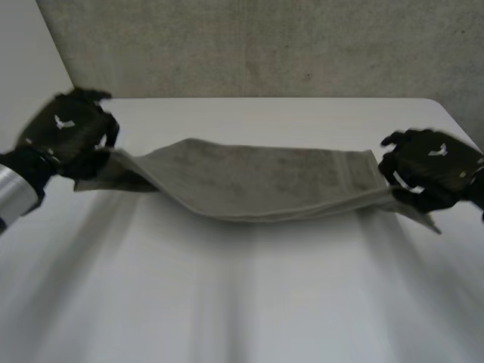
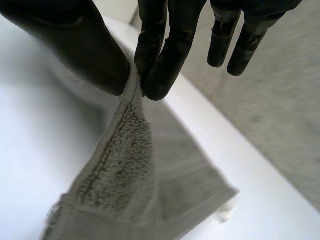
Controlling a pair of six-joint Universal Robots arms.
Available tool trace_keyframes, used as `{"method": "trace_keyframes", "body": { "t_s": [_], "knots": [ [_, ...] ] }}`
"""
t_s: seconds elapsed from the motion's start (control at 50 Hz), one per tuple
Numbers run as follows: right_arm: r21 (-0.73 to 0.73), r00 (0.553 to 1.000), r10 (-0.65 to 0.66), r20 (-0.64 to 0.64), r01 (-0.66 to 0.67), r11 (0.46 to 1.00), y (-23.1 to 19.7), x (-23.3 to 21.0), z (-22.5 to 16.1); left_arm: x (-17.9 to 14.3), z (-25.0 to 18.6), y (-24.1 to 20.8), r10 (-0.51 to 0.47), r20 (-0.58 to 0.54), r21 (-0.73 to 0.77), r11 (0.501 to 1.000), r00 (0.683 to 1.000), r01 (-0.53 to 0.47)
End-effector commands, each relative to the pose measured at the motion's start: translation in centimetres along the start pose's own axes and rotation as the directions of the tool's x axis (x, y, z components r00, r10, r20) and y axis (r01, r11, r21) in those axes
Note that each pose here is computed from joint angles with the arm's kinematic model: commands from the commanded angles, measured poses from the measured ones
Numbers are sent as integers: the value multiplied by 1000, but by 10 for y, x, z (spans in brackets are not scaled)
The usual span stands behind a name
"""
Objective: Fold the towel.
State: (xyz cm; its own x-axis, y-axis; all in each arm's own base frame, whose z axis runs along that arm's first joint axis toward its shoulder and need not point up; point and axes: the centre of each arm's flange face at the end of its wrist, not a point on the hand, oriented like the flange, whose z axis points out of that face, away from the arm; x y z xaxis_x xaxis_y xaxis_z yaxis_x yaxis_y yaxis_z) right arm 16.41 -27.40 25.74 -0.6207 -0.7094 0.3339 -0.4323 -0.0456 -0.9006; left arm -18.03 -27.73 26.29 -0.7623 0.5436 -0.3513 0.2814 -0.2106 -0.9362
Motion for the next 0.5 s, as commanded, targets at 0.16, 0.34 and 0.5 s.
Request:
{"method": "trace_keyframes", "body": {
  "t_s": [0.16, 0.34, 0.5],
  "knots": [
    [155, 987, -28, -161, 54, 986, -73, 30, -13, -27, -18, -100, -178, 38, 280, 946, 983, 160],
    [251, 949, -188, -252, 252, 935, -88, 42, 66, -41, 78, -47, -160, -22, 237, 958, 987, 160],
    [373, 821, -298, -487, 504, 779, -116, 81, 119, -80, 150, -49, -67, 231, 364, 931, 971, -22]
  ]
}}
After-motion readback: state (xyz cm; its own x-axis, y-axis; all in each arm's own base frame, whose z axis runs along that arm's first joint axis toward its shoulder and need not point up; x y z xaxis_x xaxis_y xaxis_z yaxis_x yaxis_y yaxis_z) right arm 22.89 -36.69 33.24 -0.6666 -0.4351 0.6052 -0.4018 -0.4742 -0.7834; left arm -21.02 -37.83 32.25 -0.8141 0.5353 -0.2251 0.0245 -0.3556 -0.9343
